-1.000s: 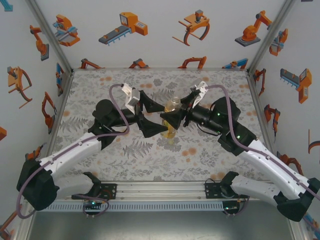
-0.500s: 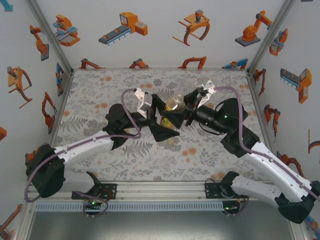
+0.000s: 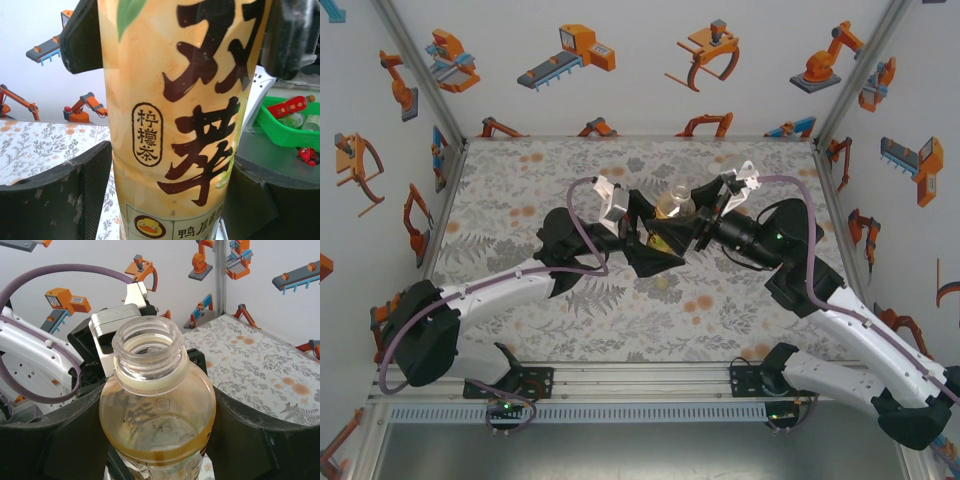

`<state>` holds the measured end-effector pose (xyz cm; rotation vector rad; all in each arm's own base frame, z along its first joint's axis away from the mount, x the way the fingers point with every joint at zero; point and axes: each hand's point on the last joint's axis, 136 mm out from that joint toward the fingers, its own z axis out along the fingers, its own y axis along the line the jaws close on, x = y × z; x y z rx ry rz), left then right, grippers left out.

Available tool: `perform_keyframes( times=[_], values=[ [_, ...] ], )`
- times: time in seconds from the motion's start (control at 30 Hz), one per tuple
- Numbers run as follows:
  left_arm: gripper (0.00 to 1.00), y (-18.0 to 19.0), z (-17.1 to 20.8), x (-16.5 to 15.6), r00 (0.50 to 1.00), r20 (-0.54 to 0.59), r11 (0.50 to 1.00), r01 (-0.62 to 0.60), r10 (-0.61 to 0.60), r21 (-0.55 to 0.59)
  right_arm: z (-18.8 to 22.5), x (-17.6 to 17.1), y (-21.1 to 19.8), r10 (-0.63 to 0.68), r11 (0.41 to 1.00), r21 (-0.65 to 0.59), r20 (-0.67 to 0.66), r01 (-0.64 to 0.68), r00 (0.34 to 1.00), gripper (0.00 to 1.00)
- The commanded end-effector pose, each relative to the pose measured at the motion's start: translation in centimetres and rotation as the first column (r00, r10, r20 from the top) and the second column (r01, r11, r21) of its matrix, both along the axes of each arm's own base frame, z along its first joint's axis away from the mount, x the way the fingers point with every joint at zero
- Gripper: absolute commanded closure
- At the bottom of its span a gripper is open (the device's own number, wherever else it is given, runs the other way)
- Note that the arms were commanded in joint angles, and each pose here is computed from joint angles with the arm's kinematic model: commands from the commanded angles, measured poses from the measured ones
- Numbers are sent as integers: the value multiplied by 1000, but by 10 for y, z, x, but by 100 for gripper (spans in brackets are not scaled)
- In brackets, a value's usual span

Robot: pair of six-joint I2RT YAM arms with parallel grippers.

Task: Screw on the bottle caps

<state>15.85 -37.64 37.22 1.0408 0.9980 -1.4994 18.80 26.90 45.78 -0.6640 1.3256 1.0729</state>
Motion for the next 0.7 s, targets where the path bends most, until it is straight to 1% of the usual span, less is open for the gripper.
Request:
perform_keyframes(
  times=[0.0, 0.3, 0.37, 0.6, 0.63, 0.67],
  values=[
    [33, 2, 20, -3, 999, 48, 998, 13, -10, -62, 20, -9, -8, 3, 999, 52, 38, -5, 999, 61],
    [46, 5, 22, -7, 998, 55, 997, 23, -19, -71, 20, -8, -8, -3, 999, 53, 33, 1, 999, 61],
    [50, 5, 22, -9, 998, 57, 997, 28, -24, -71, 20, -8, -9, -6, 999, 53, 33, 4, 999, 61],
    [55, 7, 22, -11, 998, 57, 997, 31, -27, -70, 20, -8, -10, -8, 998, 55, 29, 6, 1000, 61],
    [56, 7, 21, -10, 998, 56, 997, 30, -26, -68, 21, -8, -11, -10, 998, 56, 30, 9, 999, 60],
    [57, 7, 21, -10, 998, 56, 997, 28, -24, -69, 20, -8, -11, -15, 998, 55, 27, 13, 1000, 56]
  ],
)
